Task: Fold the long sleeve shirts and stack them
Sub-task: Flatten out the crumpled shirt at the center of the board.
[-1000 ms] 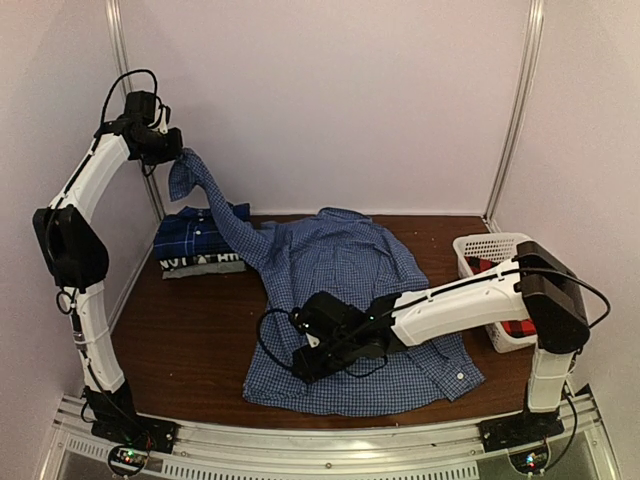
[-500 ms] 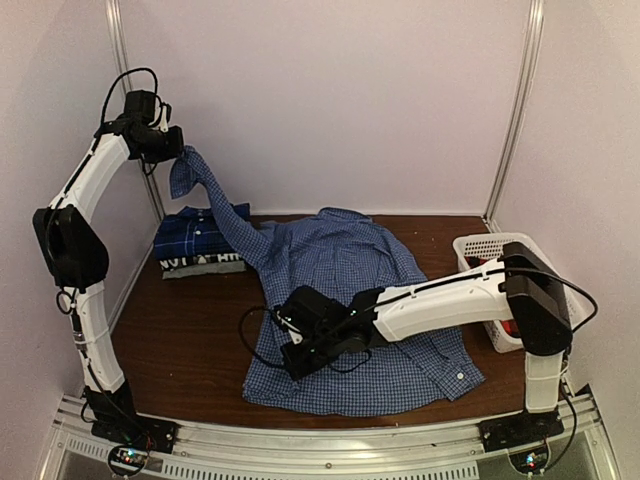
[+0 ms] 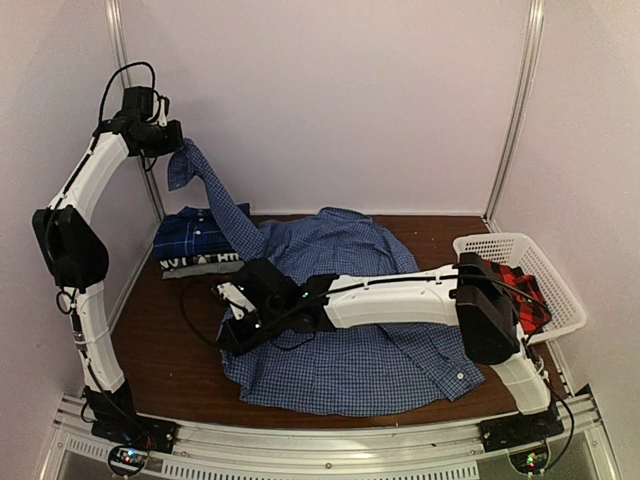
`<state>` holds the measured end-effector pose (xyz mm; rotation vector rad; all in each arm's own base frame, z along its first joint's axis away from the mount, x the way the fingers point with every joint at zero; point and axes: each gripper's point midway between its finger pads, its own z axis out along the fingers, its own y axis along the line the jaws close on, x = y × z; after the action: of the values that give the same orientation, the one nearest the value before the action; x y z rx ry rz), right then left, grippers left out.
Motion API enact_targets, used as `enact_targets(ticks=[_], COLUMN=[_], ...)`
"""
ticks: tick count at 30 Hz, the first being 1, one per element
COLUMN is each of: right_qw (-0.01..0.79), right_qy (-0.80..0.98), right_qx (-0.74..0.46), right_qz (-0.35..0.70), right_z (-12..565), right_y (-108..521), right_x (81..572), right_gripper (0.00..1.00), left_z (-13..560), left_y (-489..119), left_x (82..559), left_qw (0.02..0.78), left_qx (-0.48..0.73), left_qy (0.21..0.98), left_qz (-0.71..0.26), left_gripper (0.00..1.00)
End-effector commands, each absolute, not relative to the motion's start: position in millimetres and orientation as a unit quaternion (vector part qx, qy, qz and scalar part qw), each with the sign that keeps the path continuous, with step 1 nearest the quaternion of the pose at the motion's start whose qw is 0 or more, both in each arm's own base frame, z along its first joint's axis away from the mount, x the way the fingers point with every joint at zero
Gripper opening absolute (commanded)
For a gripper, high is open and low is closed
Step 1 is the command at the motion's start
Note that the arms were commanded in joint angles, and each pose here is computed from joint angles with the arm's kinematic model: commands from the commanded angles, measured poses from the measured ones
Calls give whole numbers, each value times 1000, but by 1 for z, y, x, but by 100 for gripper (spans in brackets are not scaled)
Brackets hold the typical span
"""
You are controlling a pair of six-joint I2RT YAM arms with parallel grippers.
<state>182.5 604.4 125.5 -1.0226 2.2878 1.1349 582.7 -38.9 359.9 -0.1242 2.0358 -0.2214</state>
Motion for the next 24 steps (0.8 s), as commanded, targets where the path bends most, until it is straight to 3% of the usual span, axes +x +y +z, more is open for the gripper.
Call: enact_targets(ticks=[1, 24], right_qw=[178, 210], right_qy=[784, 721], right_qx=[-393, -358], right_qz=[446, 555], right_z=[122, 135], right_y=[627, 665], right_x=[175, 208], right_gripper=[0, 0], left_z=[424, 464], left_y=[-30, -40], left_x=[577, 579], left_qw=[594, 649], left_qx=[-59, -58], left_qy=[798, 747], left_qz=[-83, -130], left_gripper=[0, 0])
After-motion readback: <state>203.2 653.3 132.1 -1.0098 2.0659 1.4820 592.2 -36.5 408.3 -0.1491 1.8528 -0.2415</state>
